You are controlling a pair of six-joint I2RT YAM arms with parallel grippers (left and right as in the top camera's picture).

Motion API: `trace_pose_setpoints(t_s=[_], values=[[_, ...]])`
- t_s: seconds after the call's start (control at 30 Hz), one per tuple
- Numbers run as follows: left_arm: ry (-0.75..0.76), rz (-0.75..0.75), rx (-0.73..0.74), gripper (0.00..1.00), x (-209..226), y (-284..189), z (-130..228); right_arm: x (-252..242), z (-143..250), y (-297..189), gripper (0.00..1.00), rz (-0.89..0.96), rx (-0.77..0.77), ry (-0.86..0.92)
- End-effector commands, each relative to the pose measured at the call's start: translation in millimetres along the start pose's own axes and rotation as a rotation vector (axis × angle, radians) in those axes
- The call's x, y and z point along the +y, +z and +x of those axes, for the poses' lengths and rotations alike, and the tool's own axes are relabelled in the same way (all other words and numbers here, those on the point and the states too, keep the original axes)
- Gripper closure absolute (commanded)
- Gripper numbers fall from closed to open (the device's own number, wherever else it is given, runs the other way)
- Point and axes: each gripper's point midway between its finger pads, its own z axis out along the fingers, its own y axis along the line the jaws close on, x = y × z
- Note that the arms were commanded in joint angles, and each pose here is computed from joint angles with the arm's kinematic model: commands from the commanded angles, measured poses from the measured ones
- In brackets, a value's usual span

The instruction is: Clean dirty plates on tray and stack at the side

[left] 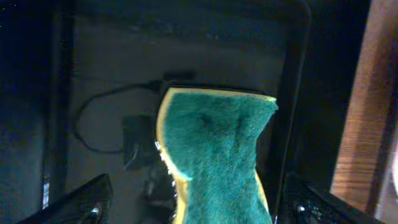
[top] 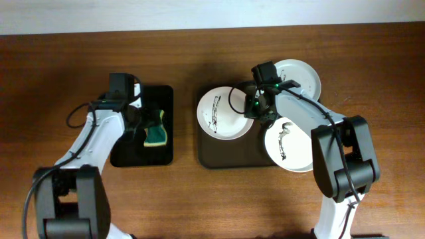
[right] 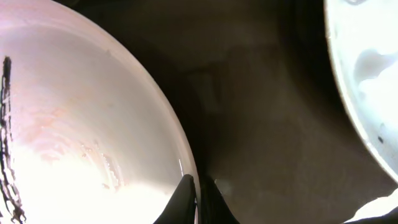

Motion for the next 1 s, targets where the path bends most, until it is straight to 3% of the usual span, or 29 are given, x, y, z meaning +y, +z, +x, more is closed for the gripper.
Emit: trace_pose_setpoints(t_s=[0.0,0.1,0.27,0.3,0.33,0.37,0.5,0.6,0.7,0.8,0.97], values=[[0.046,-0.031,0.038,0.29,-14.1,18.4,8.3,-0.4,7.3,12.7,0.96,0.028,0.023,-0.009],[-0.050,-0.114,0.069,0.36,-8.8,26.8,19.7,-0.4,7.2,12.7,0.96,0.027,0.023,-0.009],[-0.053,-0.126,0.111,0.51,-8.3,45.4,29.2,-0.3,7.0,12.7,0.96,0.027,0.022,-0.009],[-0.047,-0.126,0.116,0.59,-10.3,49.1,30.9,-0.3,7.0,12.7,0.96,0.027,0.022,-0.009],[-0.040,-0.122,0.110,0.75,-13.1,49.7,29.9,-0.2,7.0,12.7,0.96,0.027,0.022,-0.009],[-0.037,-0.118,0.099,1.00,-15.2,50.1,27.6,-0.2,7.0,12.7,0.96,0.027,0.022,-0.009],[-0.019,-0.114,0.091,1.00,-19.1,41.3,15.8,0.4,7.4,12.7,0.96,0.023,0.024,-0.009],[0.066,-0.099,0.068,1.00,-31.5,11.5,-16.8,4.2,9.1,12.6,0.96,0.001,0.034,-0.009],[0.200,0.040,0.039,1.00,-78.7,-16.7,-37.8,15.6,15.1,11.7,0.96,-0.070,0.067,-0.040],[0.336,0.191,0.007,1.00,-138.8,-17.4,-31.6,18.9,22.1,10.8,0.96,-0.096,0.099,-0.047],[0.448,0.236,0.017,1.00,-193.9,28.9,-8.5,20.5,27.3,10.1,0.96,-0.109,0.122,-0.055]])
